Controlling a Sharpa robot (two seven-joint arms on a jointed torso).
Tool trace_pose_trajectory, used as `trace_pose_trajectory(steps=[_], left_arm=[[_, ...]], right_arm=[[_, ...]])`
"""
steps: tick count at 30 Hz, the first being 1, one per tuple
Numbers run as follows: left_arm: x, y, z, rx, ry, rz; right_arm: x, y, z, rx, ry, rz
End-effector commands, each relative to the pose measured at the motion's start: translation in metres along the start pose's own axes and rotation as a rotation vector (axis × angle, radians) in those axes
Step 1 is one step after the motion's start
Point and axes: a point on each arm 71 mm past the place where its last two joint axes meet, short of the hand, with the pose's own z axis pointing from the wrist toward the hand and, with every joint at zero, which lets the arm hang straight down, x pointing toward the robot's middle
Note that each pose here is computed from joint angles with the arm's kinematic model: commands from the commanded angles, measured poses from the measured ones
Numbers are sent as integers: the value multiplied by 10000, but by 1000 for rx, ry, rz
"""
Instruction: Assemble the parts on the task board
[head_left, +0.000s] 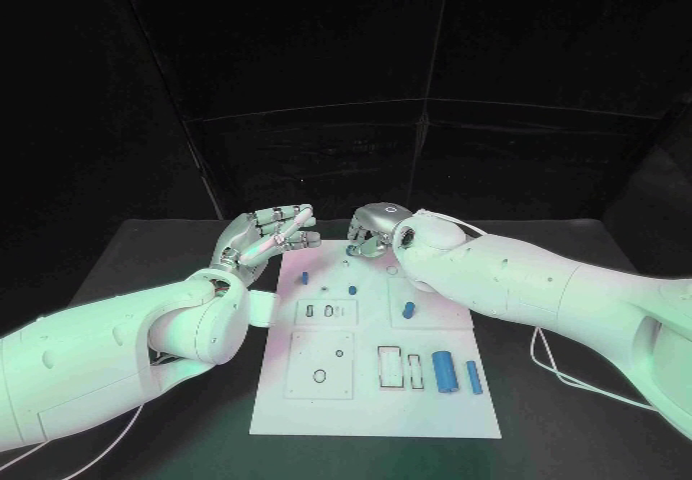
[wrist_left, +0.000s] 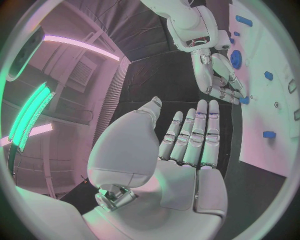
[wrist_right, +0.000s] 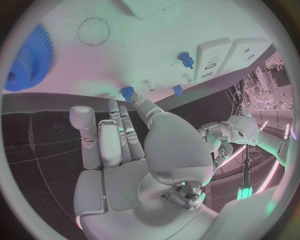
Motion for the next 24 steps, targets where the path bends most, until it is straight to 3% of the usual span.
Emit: trace_pose_trajectory(steps=[1, 10, 17, 24], left_arm=[[16, -20, 5, 12, 12, 3], [-6, -23, 2, 11, 9, 5], [-48, -30, -14, 9, 5, 7], [-84, -32, -19, 9, -2, 11]], right_arm=[[-16, 6, 7, -4, -7, -2], [-69, -88, -125, -7, -59, 26], [-155, -435, -503, 49, -104, 134], [-202, -787, -880, 169, -47, 286]])
